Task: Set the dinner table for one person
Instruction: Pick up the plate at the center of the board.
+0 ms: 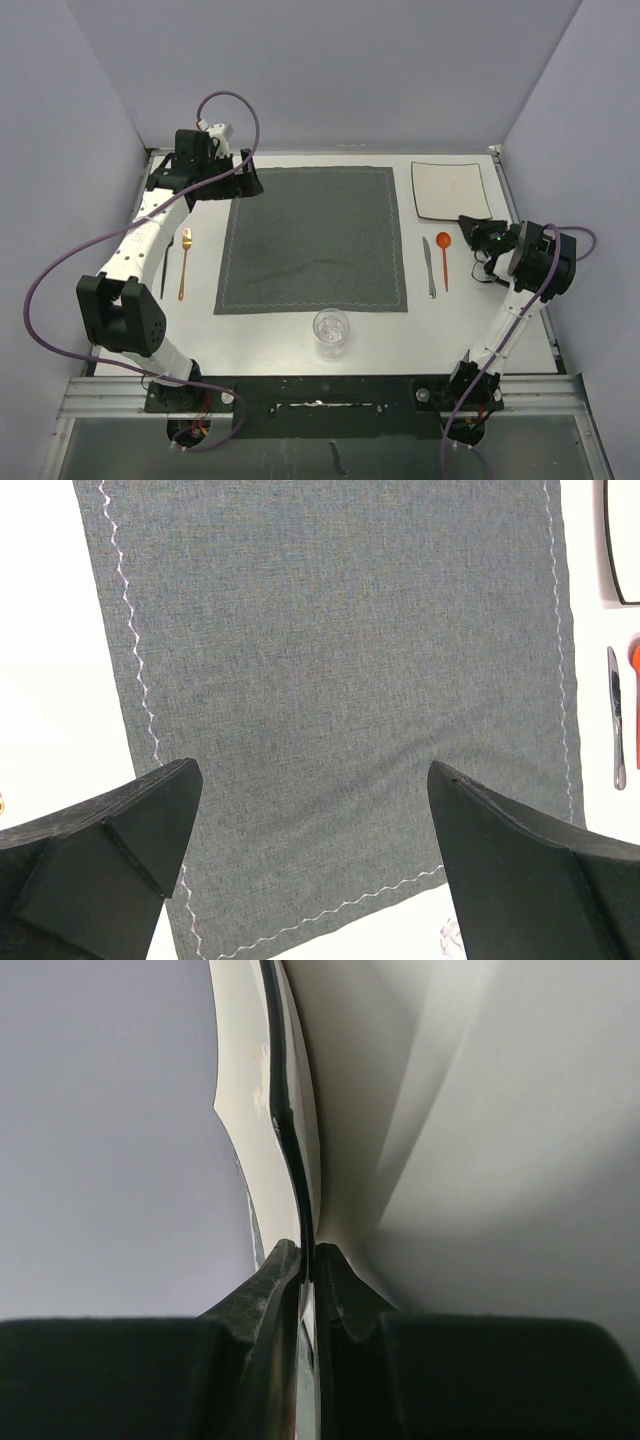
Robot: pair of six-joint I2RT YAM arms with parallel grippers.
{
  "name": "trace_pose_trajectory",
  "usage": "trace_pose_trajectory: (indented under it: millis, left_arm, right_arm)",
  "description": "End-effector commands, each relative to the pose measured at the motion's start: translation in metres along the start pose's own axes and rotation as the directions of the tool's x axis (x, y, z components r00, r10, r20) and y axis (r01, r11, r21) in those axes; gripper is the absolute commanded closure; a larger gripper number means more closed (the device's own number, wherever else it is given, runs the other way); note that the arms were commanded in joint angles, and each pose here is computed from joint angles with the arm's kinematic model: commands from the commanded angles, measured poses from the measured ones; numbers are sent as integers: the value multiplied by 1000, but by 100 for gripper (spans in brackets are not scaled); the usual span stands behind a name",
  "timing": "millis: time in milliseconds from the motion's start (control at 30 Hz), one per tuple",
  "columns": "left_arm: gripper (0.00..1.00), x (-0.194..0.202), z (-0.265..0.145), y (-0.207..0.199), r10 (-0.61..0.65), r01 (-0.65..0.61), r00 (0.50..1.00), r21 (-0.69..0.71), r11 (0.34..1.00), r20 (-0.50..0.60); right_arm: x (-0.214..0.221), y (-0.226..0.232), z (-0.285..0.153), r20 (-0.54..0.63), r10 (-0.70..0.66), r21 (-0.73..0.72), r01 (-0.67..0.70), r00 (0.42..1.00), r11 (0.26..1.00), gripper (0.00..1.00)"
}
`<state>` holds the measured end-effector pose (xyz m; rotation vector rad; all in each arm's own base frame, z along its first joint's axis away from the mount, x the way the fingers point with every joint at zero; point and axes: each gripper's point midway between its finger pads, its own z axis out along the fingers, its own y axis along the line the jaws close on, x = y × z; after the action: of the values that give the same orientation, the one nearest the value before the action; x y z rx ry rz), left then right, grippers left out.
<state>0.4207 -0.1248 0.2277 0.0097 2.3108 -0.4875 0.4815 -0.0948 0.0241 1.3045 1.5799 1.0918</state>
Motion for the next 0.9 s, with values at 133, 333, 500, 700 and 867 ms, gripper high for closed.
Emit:
trace_pose_trajectory:
  millis: [133, 333, 500, 700, 867]
  left_arm:
    - [2, -18, -5, -8, 10, -14, 998, 45, 999, 68]
    - [2, -16, -4, -10, 8, -11, 998, 55, 998, 61]
    - [2, -15, -4, -9, 9, -12, 998, 55, 998, 57]
    - [2, -14, -2, -9, 8, -11, 999, 59, 998, 50]
    - [2, -13, 0, -10, 5, -8, 999, 65, 998, 45]
  right_arm:
    - [7, 77, -24, -46, -14, -142, 7, 999, 990, 100]
    - [8, 100, -33, -50, -50, -153, 42, 998, 987, 100]
    - [6, 94, -38, -36, -55, -129, 50, 998, 990, 100]
    - [11, 88, -40, -55, -63, -107, 57, 996, 993, 100]
    - [22, 94, -44, -87, -71, -115, 61, 994, 991, 100]
